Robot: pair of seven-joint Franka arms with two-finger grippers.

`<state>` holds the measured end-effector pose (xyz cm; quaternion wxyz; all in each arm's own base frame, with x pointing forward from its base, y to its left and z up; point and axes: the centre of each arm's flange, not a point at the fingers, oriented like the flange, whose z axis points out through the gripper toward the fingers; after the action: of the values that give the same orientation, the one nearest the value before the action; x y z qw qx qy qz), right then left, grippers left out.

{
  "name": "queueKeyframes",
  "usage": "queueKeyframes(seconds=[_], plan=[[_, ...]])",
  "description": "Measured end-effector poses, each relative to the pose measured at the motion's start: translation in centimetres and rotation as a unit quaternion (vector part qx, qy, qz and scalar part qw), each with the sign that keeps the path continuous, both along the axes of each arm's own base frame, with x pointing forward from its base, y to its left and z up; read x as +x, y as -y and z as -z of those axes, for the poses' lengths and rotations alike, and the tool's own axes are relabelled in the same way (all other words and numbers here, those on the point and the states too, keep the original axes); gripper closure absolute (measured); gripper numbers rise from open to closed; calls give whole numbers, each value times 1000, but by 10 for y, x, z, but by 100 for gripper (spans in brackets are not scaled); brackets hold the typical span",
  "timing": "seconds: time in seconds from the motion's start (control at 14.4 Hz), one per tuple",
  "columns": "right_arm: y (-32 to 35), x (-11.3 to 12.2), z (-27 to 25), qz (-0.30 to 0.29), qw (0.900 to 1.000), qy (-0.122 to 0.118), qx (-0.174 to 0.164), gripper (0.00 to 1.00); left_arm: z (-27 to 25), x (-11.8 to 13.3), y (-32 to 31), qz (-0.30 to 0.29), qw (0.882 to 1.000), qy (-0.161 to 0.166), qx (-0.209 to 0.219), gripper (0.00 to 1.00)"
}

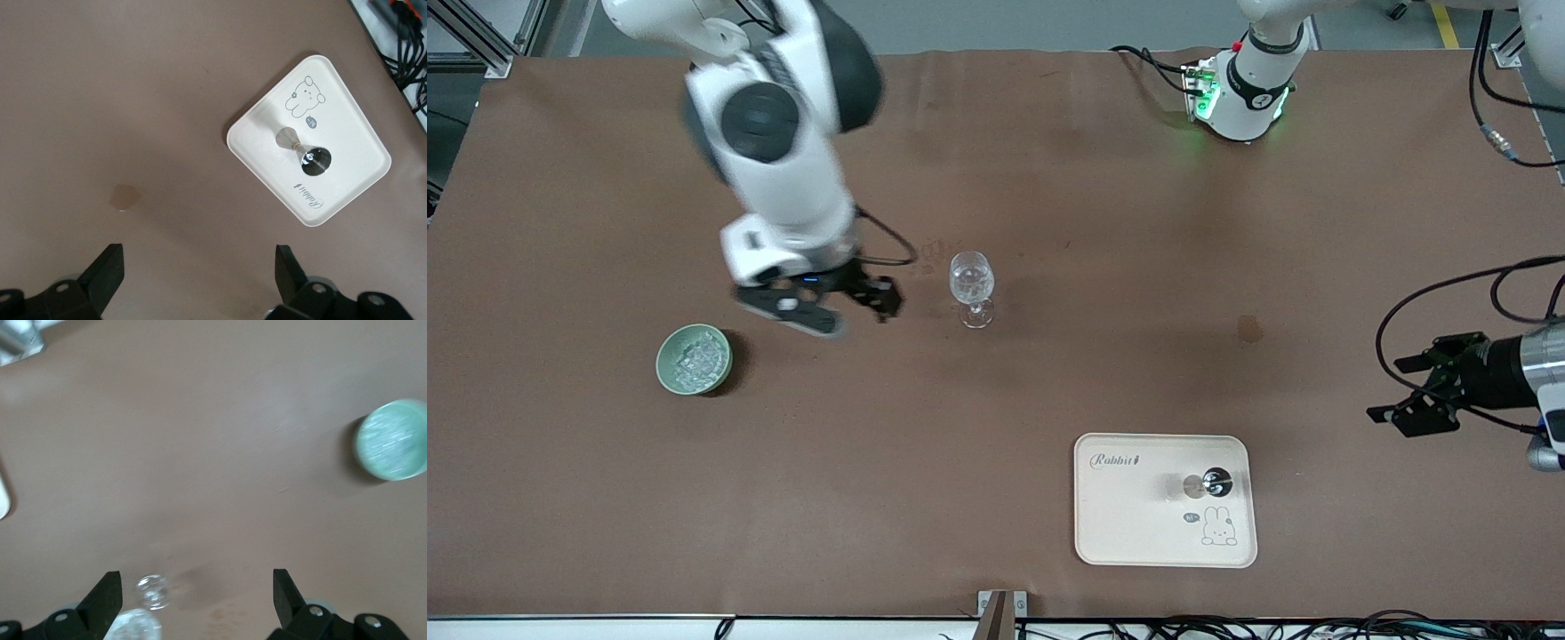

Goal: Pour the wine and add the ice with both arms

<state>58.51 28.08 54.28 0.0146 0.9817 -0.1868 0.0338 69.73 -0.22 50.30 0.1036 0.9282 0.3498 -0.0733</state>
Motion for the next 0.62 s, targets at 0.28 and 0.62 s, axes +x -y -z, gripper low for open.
queueKeyframes(seconds=[0.28, 0.62], plan=[[149, 8, -65, -5, 1000, -5, -3, 0, -69, -33, 44, 116, 990, 39, 66, 0], [281, -19, -114, -63, 998, -16, -7, 0, -130, -66, 38, 247, 962, 81, 87, 0]])
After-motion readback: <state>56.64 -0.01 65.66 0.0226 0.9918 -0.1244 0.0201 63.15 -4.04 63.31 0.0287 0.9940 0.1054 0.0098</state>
